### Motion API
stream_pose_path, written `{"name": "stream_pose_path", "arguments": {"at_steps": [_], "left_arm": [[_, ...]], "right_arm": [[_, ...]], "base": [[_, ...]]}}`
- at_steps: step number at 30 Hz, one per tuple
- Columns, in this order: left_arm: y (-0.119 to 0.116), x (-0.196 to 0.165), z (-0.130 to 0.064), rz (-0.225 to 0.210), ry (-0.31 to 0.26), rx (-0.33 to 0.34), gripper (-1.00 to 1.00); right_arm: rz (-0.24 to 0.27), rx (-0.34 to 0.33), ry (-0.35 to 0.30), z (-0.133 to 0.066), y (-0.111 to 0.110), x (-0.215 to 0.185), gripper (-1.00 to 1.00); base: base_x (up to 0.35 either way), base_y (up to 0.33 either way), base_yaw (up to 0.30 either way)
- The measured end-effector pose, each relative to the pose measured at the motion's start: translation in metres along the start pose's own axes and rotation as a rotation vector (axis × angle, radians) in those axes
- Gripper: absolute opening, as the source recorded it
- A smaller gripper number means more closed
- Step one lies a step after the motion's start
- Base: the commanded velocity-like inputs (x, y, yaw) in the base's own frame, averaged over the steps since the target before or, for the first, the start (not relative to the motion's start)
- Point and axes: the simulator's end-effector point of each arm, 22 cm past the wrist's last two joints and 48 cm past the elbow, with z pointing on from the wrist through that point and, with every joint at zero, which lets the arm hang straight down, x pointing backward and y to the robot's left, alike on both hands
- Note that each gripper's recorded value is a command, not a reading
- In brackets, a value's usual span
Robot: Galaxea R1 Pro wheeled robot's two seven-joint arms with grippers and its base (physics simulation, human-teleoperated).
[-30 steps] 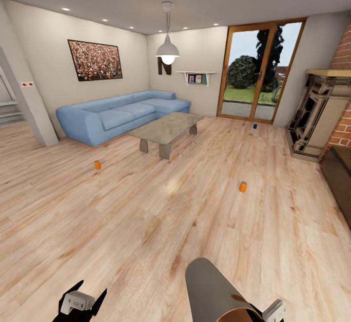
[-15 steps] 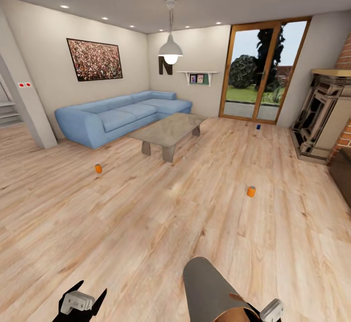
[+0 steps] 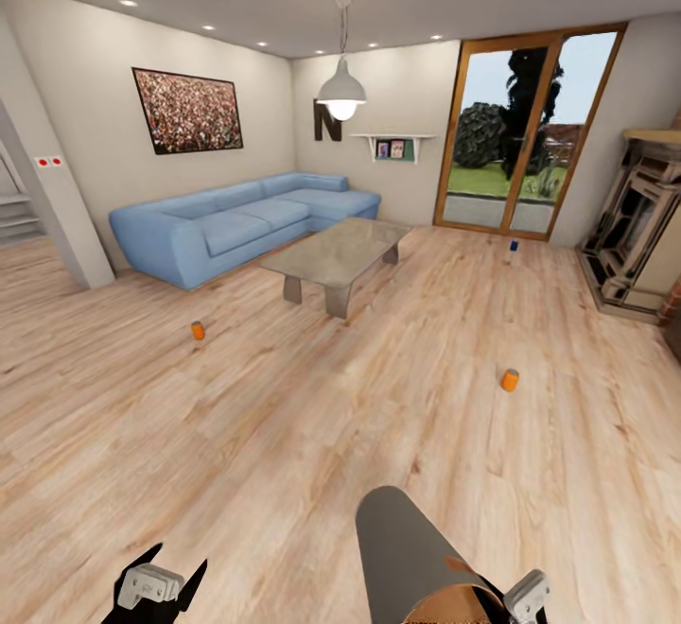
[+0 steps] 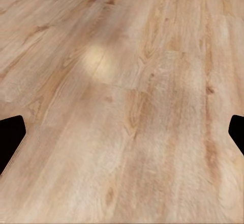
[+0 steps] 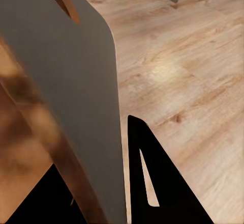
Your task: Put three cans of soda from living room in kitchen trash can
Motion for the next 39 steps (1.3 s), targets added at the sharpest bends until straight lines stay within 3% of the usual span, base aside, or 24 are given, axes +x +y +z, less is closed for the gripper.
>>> {"name": "stream_pose_path", "arguments": {"at_steps": [10, 16, 19, 22, 26, 29, 34, 39], "left_arm": [[-0.001, 0.006, 0.000, -0.005, 0.013, 0.002, 1.00], [0.000, 0.009, 0.000, -0.008, 0.021, 0.001, 1.00], [0.000, 0.005, 0.002, -0.011, 0.020, 0.003, 1.00], [0.001, 0.005, 0.005, -0.030, 0.074, 0.006, 1.00], [0.001, -0.017, 0.012, -0.032, 0.095, 0.014, 1.00], [0.000, -0.020, 0.013, -0.034, 0.108, 0.018, 1.00], [0.001, 0.003, 0.010, -0.056, 0.156, 0.015, 1.00], [0.004, 0.012, 0.008, -0.059, 0.153, 0.007, 1.00]], "right_arm": [[0.057, 0.072, -0.020, -0.006, -0.026, -0.002, -1.00], [0.034, 0.078, -0.047, -0.004, -0.032, -0.015, -1.00], [0.036, 0.109, -0.097, -0.005, -0.045, -0.037, -1.00], [0.046, 0.109, -0.076, -0.011, -0.046, -0.037, -1.00], [0.106, 0.138, -0.087, -0.013, -0.056, -0.046, -1.00], [0.112, 0.138, -0.082, -0.014, -0.055, -0.046, -1.00], [0.132, 0.139, -0.066, -0.013, -0.054, -0.042, -1.00], [0.137, 0.140, -0.061, -0.013, -0.054, -0.040, -1.00]], "base": [[0.244, 0.221, 0.002], [0.229, 0.223, 0.000], [0.221, 0.223, 0.000], [0.199, 0.220, 0.000], [0.195, 0.219, 0.000], [0.202, 0.223, 0.000], [0.208, 0.239, -0.029], [0.208, 0.262, -0.083]]}}
